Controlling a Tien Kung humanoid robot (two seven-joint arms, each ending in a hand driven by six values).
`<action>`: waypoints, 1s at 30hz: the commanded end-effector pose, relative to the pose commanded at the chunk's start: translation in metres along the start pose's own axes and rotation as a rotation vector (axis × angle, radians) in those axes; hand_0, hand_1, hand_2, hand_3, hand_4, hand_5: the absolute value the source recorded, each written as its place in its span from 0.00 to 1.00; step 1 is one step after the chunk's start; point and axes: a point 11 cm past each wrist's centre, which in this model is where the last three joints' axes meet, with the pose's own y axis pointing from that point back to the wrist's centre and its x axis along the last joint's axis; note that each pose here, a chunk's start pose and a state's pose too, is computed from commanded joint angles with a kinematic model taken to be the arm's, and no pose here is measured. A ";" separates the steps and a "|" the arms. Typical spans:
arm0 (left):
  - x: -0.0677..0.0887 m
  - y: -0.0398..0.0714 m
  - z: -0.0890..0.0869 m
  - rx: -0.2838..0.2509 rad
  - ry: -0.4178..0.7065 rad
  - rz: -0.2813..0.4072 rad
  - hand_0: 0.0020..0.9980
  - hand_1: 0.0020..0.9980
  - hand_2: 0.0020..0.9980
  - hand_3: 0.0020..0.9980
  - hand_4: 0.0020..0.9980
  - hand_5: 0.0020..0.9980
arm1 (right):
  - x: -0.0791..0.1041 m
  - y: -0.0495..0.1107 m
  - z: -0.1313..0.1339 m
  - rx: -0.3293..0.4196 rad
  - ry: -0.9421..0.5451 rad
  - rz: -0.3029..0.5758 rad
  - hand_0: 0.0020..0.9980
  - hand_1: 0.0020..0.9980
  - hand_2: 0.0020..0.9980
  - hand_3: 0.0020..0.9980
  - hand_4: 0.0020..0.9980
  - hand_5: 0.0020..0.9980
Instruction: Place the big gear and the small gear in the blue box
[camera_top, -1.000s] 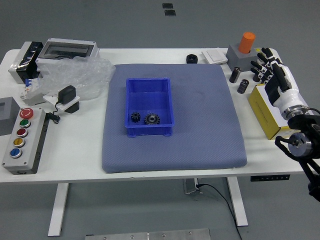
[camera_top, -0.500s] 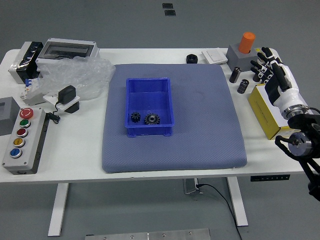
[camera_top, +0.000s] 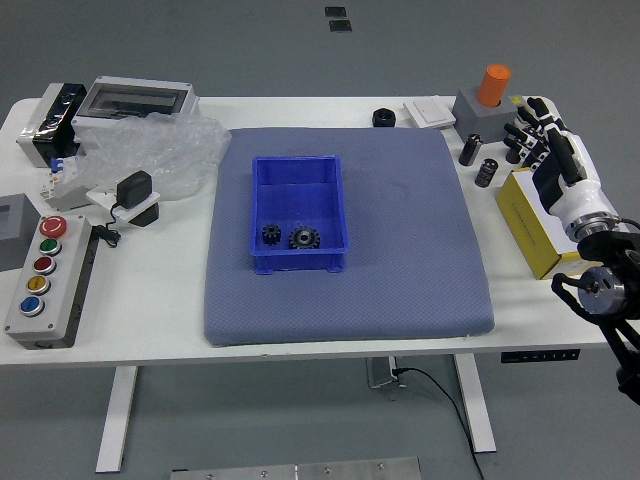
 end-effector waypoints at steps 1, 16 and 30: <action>0.001 0.000 0.000 -0.001 -0.002 0.001 0.85 0.80 0.80 0.84 0.58 0.06 | 0.000 0.000 -0.001 0.001 0.000 0.000 0.86 0.81 0.91 0.88 0.82 0.61; 0.032 0.005 0.010 -0.010 -0.088 0.051 0.85 0.80 0.80 0.85 0.58 0.06 | 0.003 -0.001 -0.003 0.002 0.008 0.001 0.86 0.81 0.91 0.88 0.82 0.61; 0.035 0.006 0.016 -0.038 -0.165 0.059 0.83 0.82 0.89 0.93 0.67 0.06 | 0.002 -0.001 -0.003 -0.004 0.014 -0.007 0.86 0.81 0.91 0.88 0.82 0.61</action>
